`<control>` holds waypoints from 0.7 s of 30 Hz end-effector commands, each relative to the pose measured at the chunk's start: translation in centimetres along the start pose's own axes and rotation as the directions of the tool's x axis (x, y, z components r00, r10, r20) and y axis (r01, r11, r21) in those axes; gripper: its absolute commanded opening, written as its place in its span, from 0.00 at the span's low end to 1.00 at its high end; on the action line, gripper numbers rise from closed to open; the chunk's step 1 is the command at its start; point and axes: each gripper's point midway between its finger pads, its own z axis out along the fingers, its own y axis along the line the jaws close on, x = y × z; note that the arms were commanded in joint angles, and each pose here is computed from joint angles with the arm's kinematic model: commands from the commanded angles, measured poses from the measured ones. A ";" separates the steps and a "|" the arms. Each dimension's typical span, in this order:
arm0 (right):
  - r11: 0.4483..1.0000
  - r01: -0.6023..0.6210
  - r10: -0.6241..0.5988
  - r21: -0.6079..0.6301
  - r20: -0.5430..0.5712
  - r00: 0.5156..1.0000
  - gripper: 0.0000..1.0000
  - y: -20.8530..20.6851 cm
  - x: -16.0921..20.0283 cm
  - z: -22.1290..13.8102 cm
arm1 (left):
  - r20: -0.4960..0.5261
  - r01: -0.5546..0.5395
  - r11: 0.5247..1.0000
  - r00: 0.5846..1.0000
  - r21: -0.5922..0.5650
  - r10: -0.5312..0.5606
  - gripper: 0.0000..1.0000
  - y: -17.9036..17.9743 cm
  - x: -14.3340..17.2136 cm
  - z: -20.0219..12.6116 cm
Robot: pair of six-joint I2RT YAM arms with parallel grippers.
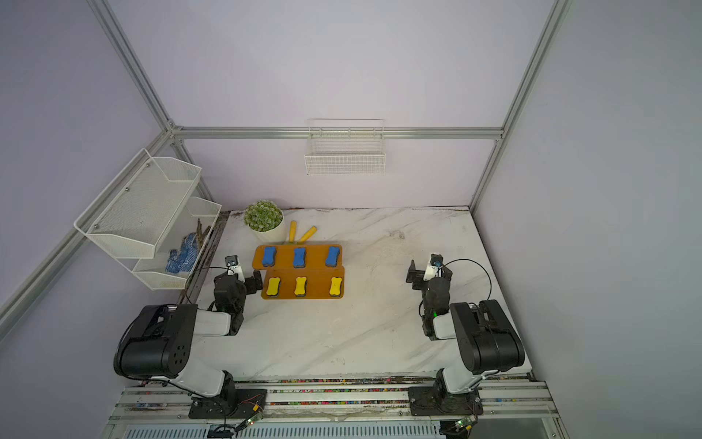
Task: Remove the whiteboard erasers from the shelf
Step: Pick up the whiteboard eraser from the shelf.
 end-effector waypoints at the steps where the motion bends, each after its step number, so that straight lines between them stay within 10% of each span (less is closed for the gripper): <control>1: 1.000 -0.006 0.007 -0.004 0.014 1.000 0.99 0.0 -0.5 0.1 | 0.067 0.026 1.000 0.997 0.007 -0.026 1.00 -0.1 -2.2 -0.2; 21: 1.000 0.005 -0.005 -0.012 0.025 1.000 0.99 0.1 -0.7 -0.1 | 0.099 0.054 0.998 0.994 -0.024 -0.051 1.00 0.7 -2.6 -1.1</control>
